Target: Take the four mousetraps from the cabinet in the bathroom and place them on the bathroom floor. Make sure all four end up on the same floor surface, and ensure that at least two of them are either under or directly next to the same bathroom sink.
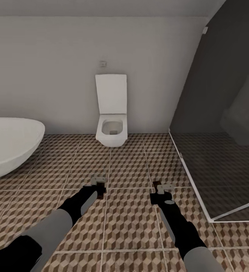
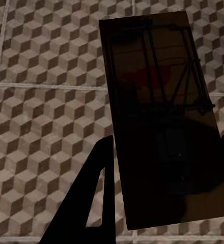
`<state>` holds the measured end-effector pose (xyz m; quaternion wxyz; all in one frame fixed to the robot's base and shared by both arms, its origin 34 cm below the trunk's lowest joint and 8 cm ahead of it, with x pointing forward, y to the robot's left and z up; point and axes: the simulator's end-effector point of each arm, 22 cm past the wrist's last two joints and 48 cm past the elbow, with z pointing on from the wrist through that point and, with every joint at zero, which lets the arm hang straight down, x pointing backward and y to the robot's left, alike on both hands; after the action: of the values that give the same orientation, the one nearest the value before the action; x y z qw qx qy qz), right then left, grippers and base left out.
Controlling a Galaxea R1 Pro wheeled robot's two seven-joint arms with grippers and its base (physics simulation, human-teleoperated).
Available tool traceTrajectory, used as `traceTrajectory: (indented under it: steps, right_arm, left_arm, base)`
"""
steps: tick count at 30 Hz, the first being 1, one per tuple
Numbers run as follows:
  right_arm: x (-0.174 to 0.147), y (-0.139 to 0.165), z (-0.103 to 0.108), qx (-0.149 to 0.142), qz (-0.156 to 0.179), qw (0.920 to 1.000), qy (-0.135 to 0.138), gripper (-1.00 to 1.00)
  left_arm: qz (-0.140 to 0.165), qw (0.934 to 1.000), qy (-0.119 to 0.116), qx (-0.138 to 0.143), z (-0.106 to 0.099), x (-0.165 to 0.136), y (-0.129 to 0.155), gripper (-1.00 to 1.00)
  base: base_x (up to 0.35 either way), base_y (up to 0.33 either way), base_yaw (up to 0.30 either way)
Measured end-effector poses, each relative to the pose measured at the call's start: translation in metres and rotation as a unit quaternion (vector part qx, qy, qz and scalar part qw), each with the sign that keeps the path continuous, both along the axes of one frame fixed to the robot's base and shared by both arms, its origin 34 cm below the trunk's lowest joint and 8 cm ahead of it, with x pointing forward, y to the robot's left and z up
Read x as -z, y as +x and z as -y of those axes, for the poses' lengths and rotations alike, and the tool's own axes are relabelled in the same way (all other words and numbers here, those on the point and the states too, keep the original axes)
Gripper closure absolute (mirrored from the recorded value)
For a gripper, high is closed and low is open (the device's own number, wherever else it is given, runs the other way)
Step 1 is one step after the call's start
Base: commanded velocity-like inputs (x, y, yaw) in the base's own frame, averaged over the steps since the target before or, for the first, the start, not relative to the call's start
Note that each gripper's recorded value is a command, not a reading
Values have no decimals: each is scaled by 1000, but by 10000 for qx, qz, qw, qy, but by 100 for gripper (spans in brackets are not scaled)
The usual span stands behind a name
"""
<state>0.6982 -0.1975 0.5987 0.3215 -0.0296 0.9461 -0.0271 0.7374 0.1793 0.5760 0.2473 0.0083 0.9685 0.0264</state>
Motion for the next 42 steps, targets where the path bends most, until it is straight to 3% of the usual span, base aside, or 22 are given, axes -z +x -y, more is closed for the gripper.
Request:
traceTrajectory:
  steps: [29, 36, 42]
  right_arm:
    - [77, -14, -1, -8, -206, 9998, 12, 100]
    - [86, -4, -3, -10, 177, 9998, 93, 100]
    - [100, -5, -8, -70, 213, 9996, 186, 100]
  left_arm:
    - [-265, 9996, -15, 8, 4, 80, -18, 100]
    - [-341, 9994, -6, 5, 3, 100, -24, 100]
    - [-390, 9992, -11, 7, 4, 117, -28, 100]
  base:
    - [0, 0, 0]
    - [0, 0, 0]
    - [0, 0, 0]
